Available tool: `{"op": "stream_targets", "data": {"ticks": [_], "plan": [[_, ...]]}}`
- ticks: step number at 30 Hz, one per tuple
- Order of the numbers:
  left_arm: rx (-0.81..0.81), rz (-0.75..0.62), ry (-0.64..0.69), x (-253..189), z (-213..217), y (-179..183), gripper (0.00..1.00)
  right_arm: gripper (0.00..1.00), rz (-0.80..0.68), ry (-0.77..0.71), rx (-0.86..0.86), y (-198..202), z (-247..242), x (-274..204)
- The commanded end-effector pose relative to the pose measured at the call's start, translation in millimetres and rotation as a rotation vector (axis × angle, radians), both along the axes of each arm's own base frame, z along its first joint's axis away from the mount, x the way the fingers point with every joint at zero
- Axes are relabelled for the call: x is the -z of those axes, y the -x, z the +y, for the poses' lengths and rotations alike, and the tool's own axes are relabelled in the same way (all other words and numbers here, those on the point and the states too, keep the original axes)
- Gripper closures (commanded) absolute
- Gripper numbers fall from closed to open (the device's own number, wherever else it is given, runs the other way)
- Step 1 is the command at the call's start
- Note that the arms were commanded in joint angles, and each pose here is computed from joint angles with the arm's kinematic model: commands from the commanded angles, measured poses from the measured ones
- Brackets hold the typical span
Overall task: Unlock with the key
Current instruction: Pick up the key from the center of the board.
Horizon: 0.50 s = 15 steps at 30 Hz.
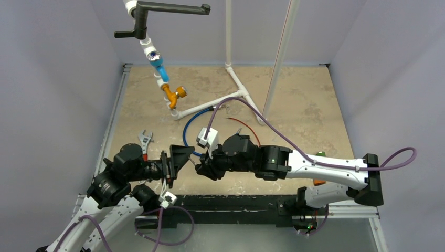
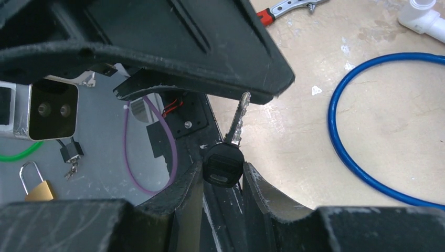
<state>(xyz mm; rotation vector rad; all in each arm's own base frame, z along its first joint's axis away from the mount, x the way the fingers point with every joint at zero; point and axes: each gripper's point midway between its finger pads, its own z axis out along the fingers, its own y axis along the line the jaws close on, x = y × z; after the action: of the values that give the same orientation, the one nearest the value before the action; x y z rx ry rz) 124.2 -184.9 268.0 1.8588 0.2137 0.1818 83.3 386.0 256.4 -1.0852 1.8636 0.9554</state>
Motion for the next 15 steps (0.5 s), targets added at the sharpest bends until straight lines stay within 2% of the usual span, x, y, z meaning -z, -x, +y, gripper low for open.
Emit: {"op": "stream_targets", "data": {"ticks": [1, 4, 6, 8, 10, 15], "plan": [[0.114, -0.1, 0.007, -5, -9, 15, 0.31, 0.93, -0.035, -0.061, -0.025, 0, 10, -29], [0.119, -0.11, -0.001, -1, -8, 16, 0.31, 0.94, -0.045, -0.07, -0.023, -2, 15, -33], [0.117, -0.113, 0.0, -2, -8, 16, 0.37, 0.94, -0.048, -0.07, -0.023, -3, 18, -33], [0.12, -0.12, 0.008, -4, -8, 17, 0.59, 0.94, -0.052, -0.067, -0.023, -4, 21, -33], [0.124, -0.124, 0.016, -6, -8, 18, 0.74, 0.94, -0.055, -0.065, -0.021, -5, 23, -32], [0.113, -0.127, 0.038, -11, -9, 16, 0.96, 0.92, -0.058, -0.069, -0.023, -6, 28, -33]]}}
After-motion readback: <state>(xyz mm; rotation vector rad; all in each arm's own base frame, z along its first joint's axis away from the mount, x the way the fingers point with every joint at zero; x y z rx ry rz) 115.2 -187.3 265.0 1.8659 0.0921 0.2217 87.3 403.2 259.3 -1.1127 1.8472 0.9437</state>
